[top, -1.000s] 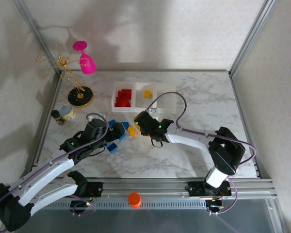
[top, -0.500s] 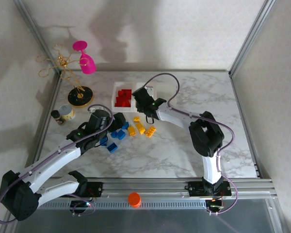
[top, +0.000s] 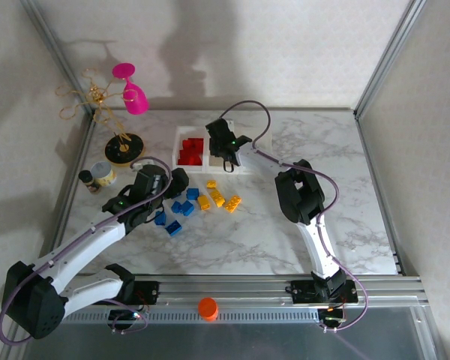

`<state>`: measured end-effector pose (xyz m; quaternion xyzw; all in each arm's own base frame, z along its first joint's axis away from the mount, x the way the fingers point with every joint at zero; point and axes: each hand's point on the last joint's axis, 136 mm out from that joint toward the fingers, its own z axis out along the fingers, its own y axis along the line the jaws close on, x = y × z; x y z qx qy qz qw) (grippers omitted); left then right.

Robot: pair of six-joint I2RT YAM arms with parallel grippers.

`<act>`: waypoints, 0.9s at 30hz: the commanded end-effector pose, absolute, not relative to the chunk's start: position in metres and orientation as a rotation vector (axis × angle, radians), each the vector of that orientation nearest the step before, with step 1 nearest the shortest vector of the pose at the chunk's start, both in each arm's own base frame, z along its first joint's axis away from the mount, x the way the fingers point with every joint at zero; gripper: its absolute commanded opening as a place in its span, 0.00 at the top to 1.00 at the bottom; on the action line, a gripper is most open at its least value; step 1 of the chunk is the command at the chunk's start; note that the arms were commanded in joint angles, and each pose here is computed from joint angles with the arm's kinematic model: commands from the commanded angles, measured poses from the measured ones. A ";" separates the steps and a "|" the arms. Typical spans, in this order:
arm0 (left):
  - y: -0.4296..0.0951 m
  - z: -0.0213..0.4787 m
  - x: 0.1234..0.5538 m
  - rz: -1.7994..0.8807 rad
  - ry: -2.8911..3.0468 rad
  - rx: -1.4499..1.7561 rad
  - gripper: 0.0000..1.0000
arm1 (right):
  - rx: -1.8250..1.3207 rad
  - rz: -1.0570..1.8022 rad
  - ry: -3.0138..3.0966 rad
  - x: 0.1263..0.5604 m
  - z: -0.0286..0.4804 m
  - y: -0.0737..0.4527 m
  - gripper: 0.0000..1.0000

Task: Sort the legos into containers by color
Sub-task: Place the lego in the container, then pick up the lego from the center of the table.

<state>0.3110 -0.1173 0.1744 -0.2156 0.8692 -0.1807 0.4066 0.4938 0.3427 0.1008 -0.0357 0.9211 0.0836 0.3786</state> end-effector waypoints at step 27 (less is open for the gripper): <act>-0.134 0.181 0.251 -0.655 2.229 -0.477 0.00 | -0.004 0.245 2.519 0.293 0.073 0.294 0.30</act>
